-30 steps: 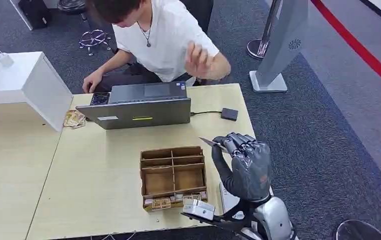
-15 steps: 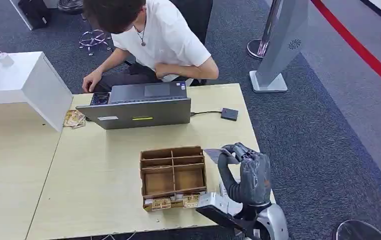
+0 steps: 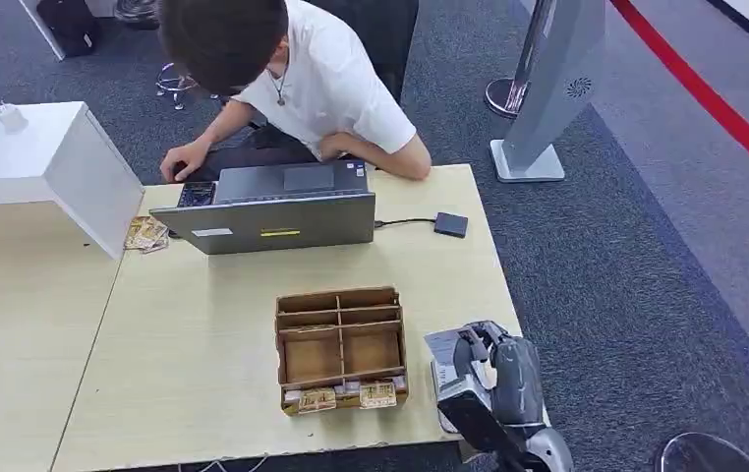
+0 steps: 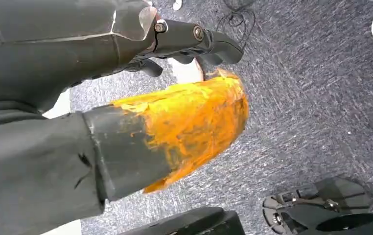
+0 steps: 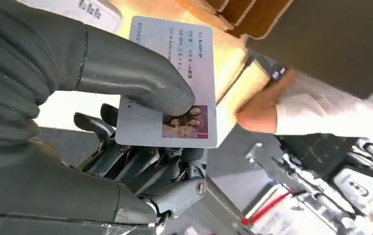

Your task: Pass the card to the sensor for recognition and then transmit it.

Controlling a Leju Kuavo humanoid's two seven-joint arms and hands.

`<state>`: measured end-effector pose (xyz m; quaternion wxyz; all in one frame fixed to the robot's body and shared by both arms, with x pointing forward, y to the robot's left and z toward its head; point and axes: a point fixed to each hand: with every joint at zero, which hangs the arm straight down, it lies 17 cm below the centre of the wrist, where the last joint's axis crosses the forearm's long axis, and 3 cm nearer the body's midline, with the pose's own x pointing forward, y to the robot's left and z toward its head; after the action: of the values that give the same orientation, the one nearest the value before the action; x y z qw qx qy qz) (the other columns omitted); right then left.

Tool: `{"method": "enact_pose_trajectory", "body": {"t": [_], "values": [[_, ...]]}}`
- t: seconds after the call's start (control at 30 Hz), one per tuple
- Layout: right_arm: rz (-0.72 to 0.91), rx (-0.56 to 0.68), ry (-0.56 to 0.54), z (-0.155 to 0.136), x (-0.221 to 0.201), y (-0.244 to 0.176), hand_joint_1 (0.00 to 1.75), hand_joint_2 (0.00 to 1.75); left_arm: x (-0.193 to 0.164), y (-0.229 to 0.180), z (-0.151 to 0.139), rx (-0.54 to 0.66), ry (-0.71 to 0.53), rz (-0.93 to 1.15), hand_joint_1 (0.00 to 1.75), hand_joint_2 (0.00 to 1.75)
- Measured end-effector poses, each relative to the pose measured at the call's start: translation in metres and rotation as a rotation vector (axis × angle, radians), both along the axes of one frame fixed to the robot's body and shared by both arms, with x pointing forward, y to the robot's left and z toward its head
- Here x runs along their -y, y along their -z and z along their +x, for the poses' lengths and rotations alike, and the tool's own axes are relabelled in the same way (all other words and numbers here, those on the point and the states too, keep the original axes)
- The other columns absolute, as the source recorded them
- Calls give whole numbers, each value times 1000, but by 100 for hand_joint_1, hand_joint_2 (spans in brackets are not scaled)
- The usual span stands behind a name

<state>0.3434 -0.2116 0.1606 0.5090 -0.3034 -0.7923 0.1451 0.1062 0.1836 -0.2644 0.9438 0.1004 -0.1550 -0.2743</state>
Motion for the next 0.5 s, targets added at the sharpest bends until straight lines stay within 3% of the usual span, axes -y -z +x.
{"method": "enact_pose_trajectory", "body": {"t": [0.5], "values": [[96,-127,28,3,24,46,175,175,-4,1,-1,-4,-5,6,0,0]]}}
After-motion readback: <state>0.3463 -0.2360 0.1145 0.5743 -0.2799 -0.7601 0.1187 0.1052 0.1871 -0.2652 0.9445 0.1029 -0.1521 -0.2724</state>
